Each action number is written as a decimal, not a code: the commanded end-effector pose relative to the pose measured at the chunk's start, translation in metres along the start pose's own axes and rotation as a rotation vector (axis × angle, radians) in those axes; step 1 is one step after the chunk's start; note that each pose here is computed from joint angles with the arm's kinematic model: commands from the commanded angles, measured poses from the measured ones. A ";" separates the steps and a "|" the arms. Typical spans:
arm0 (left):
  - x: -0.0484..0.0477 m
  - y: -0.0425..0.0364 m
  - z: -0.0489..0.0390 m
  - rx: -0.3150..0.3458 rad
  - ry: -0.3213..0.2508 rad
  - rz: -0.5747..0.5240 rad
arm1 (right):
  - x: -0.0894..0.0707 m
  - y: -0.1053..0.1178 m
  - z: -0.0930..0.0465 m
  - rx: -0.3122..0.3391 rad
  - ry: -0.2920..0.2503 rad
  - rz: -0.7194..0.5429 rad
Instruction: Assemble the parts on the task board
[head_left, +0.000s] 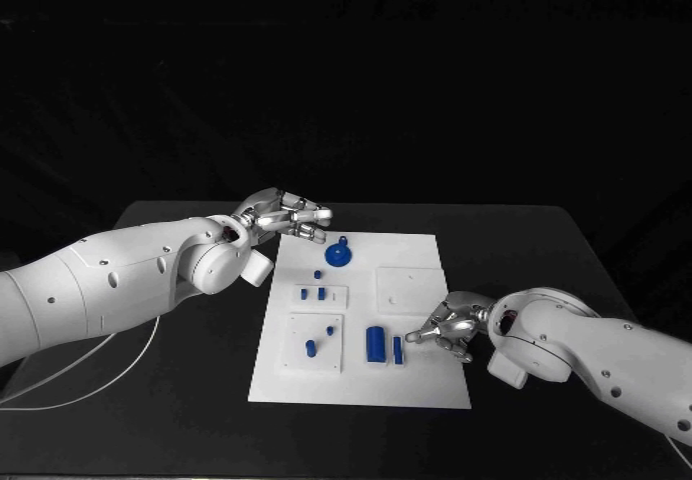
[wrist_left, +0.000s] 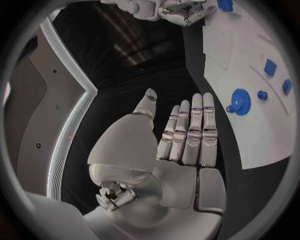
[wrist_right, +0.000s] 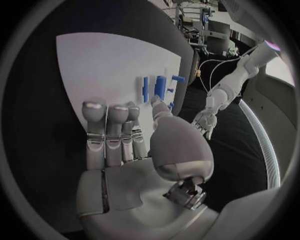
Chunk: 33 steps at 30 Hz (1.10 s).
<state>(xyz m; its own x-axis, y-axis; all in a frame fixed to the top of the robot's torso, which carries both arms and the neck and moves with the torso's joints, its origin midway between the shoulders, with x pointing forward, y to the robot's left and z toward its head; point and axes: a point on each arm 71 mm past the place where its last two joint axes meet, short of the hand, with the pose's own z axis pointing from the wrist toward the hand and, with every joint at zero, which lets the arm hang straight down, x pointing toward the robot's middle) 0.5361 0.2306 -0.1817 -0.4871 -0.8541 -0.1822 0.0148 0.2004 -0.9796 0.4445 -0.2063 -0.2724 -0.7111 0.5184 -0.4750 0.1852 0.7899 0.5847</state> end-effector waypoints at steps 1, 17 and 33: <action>-0.0007 -0.0005 0.0022 0.016 -0.039 -0.027 | -0.010 0.002 0.002 -0.108 0.070 0.132; -0.0222 0.0027 0.0128 0.052 -0.232 -0.114 | -0.123 -0.008 0.029 -0.422 -0.435 0.595; -0.0328 0.0104 0.0243 0.032 -0.298 -0.162 | -0.131 0.002 0.044 -0.579 -0.455 0.690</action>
<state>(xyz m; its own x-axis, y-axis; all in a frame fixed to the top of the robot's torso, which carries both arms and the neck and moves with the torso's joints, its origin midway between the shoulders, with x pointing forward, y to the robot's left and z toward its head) 0.5731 0.2498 -0.1883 -0.2196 -0.9732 -0.0678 -0.0141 0.0727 -0.9973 0.5678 -0.2598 -0.2415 -0.2088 0.9744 -0.0828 0.0624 0.0978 0.9932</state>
